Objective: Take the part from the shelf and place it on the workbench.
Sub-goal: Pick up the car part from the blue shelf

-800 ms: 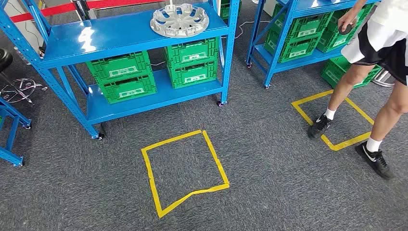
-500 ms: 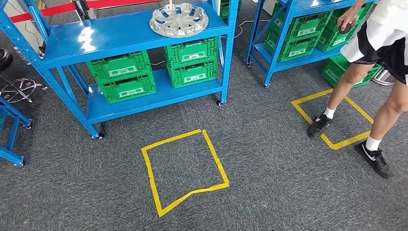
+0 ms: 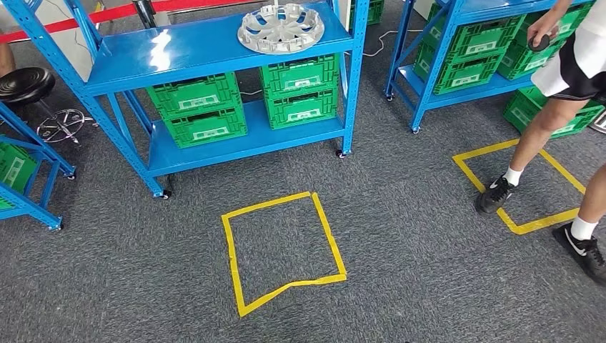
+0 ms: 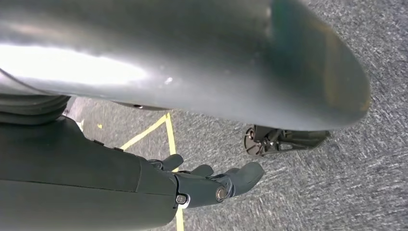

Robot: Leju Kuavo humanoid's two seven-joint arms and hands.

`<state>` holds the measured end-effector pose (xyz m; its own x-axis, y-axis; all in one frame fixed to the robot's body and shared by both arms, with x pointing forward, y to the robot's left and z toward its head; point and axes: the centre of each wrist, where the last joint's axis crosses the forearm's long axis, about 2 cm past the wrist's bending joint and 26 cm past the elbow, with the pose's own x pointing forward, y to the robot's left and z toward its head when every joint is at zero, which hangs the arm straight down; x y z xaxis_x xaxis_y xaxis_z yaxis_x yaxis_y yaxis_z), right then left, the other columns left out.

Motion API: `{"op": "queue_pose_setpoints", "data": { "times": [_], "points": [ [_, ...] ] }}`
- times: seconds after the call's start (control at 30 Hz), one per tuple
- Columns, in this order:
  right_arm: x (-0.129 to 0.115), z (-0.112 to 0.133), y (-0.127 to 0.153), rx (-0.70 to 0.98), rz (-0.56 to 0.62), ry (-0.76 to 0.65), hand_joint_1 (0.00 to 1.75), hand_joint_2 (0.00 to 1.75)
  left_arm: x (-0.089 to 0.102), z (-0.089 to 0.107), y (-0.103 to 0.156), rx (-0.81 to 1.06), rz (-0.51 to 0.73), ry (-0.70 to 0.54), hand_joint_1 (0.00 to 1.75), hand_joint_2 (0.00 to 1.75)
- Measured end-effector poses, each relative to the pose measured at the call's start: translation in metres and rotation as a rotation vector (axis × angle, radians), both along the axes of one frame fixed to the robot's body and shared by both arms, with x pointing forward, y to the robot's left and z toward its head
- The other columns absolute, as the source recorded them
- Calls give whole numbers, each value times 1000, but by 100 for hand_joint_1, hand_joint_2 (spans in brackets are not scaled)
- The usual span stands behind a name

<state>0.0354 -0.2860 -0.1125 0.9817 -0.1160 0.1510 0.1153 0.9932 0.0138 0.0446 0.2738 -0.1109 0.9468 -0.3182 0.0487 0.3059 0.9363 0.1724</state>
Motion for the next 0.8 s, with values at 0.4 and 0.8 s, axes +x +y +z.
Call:
{"op": "queue_pose_setpoints", "data": {
  "times": [0.4,0.8],
  "points": [
    [2,0,2,3,26,8,0,0,2,0,2,11,-3,7,0,0],
    [4,0,4,4,34,13,0,0,0,0,1,11,-8,13,0,0]
  ]
}}
